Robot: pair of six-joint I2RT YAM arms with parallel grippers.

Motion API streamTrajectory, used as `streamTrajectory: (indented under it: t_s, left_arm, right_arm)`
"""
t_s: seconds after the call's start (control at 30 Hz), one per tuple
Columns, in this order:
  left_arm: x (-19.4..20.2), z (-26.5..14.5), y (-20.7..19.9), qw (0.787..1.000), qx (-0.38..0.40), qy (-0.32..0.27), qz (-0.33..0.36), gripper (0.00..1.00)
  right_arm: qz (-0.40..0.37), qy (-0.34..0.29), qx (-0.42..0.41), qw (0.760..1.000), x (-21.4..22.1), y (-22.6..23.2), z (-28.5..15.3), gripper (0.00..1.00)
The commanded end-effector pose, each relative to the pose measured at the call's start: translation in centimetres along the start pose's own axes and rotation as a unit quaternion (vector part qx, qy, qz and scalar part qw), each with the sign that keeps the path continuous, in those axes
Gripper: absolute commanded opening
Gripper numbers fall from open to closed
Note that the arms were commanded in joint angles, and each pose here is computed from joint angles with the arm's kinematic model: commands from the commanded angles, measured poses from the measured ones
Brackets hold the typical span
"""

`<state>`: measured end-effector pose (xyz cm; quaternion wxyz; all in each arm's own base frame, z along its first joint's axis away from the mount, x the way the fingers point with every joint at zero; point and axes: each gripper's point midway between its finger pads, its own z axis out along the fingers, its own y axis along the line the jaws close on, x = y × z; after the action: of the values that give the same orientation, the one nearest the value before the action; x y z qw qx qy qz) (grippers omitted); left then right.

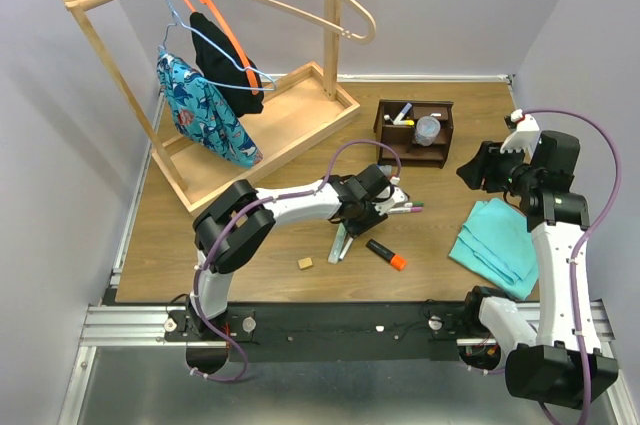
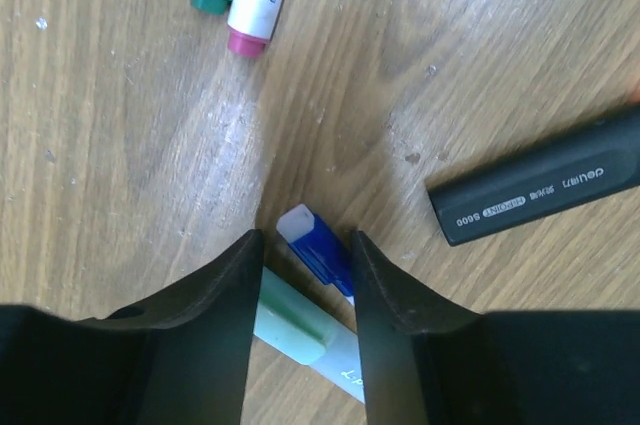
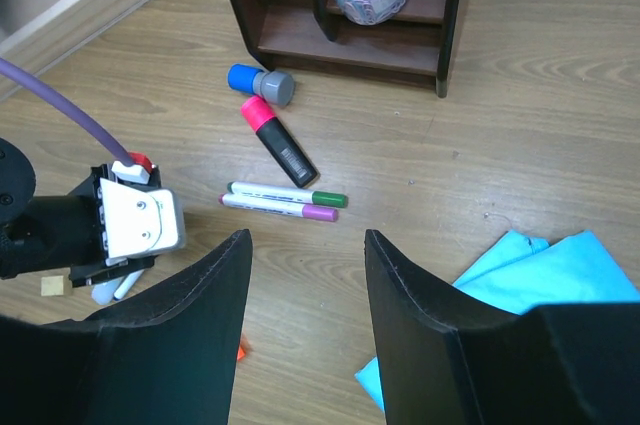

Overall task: Sort the stationery into containers
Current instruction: Pick up the pen from the center of the board.

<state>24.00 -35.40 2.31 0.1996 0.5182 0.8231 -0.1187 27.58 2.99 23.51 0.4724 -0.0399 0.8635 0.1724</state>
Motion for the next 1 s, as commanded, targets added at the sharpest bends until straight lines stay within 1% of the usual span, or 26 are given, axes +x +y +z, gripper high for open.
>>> streamTrajectory:
  t_s: [0.0, 0.07, 0.17, 0.23, 0.4, 0.47, 0.57, 0.6, 0.63, 0.67, 0.7, 0.8, 0.83, 0.87, 0.93, 0.97]
  left_arm:
    - [5.1, 0.3, -0.6, 0.997, 0.008, 0.081, -0.008, 0.43]
    - [5.3, 0.5, -1.1, 0.996, 0.022, 0.086, -0.010, 0.40]
    - [5.8, 0.6, -1.6, 0.995, 0.025, 0.093, -0.011, 0.41]
    - [6.1, 0.7, -2.2, 0.995, 0.030, 0.099, -0.008, 0.40]
    - [7.1, 0.5, -3.4, 0.993, 0.046, 0.110, -0.003, 0.31]
    - [7.4, 0.4, -3.8, 0.992, 0.048, 0.114, 0.000, 0.30]
    - [7.2, 0.3, -4.2, 0.992, 0.053, 0.112, 0.004, 0.26]
    - [7.1, 0.2, -4.2, 0.992, 0.054, 0.110, 0.008, 0.21]
    - [6.7, 0.1, -4.4, 0.993, 0.062, 0.105, 0.007, 0.18]
    - [5.7, -0.2, -4.7, 0.993, 0.068, 0.095, 0.008, 0.15]
    - [5.2, -0.4, -4.8, 0.993, 0.073, 0.090, 0.010, 0.08]
    - [1.6, -1.8, -5.5, 0.993, 0.104, 0.060, 0.016, 0.00]
    - [0.5, -2.3, -5.8, 0.991, 0.119, 0.053, 0.018, 0.00]
    - [-1.8, -3.5, -6.4, 0.988, 0.150, 0.038, 0.015, 0.00]
    - [-4.6, -5.1, -6.7, 0.982, 0.185, 0.019, 0.008, 0.00]
    - [-7.9, -7.6, -6.8, 0.980, 0.199, -0.018, 0.015, 0.00]
  right_arm:
    - [-0.013, -0.018, -0.004, 1.000, -1.2, 0.0, 0.0, 0.57]
    - [-0.014, -0.017, -0.007, 1.000, -1.2, 0.1, 0.0, 0.57]
    - [-0.017, -0.015, -0.009, 1.000, -1.4, 0.1, 0.1, 0.57]
    - [-0.018, -0.015, -0.007, 1.000, -1.5, 0.0, 0.1, 0.57]
    - [-0.020, -0.012, -0.009, 1.000, -1.2, 0.1, 0.0, 0.57]
    - [-0.022, -0.012, -0.009, 1.000, -1.1, 0.1, -0.1, 0.57]
    - [-0.021, -0.013, -0.008, 1.000, -0.9, 0.2, -0.2, 0.57]
    - [-0.021, -0.013, -0.008, 1.000, -0.9, 0.2, -0.2, 0.57]
    - [-0.021, -0.014, -0.009, 1.000, -1.0, 0.2, -0.2, 0.57]
    - [-0.021, -0.013, -0.009, 1.000, -0.9, 0.2, -0.2, 0.57]
    - [-0.021, -0.013, -0.008, 1.000, -1.0, 0.2, -0.3, 0.57]
    - [-0.023, -0.009, -0.005, 1.000, -0.9, 0.0, -0.2, 0.57]
    - [-0.023, -0.008, -0.004, 1.000, -0.9, 0.0, -0.1, 0.57]
    - [-0.022, -0.007, -0.004, 1.000, -0.9, -0.1, -0.1, 0.57]
    - [-0.020, -0.002, -0.003, 1.000, -0.9, -0.3, 0.3, 0.57]
    - [-0.021, -0.003, -0.001, 1.000, -1.2, -0.5, 0.3, 0.57]
